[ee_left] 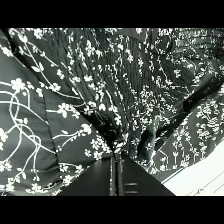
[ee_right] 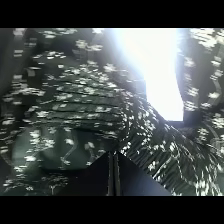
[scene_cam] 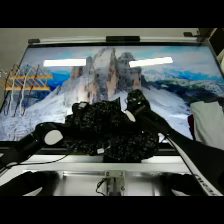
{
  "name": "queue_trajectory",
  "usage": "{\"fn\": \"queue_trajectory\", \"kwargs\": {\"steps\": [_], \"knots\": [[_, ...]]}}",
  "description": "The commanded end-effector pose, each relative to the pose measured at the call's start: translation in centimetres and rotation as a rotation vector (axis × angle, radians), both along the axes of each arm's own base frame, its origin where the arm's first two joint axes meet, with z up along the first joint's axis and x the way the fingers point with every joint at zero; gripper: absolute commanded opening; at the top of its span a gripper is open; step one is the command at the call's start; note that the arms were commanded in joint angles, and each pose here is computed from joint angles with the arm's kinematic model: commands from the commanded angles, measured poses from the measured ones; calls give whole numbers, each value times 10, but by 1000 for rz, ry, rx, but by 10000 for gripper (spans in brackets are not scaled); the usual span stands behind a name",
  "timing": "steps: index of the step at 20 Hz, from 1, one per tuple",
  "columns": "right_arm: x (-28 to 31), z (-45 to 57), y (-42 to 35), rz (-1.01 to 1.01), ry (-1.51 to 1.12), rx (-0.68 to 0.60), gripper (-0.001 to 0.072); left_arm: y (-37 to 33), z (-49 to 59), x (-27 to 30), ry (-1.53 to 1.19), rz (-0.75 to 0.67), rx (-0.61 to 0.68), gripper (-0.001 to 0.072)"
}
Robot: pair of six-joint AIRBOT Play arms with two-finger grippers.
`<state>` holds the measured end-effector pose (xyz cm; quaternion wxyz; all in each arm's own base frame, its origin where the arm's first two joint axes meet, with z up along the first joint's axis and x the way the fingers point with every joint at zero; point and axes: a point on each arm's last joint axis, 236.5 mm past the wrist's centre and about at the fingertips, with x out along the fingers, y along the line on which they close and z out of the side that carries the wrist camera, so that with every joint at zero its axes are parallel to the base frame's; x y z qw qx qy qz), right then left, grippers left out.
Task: Fold the shirts.
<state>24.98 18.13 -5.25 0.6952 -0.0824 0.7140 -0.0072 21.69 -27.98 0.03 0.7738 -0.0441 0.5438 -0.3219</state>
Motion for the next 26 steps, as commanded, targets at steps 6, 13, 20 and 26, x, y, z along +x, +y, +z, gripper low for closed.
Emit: {"fn": "queue_trajectory", "kwargs": {"steps": [6, 13, 20, 26], "knots": [[30, 115, 19, 224, -300, 191, 46, 1, 23, 17, -26, 26, -25, 55], [-34, 230, 44, 319, -446, 524, 46, 45, 108, 71, -91, 118, -42, 55], [-62, 138, 64, 291, -308, 407, 47, 96, 31, 40, 169, 158, 126, 76], [-42, 125, 107, 284, -341, 508, 48, 126, 44, 78, -12, 72, 248, 562]]}}
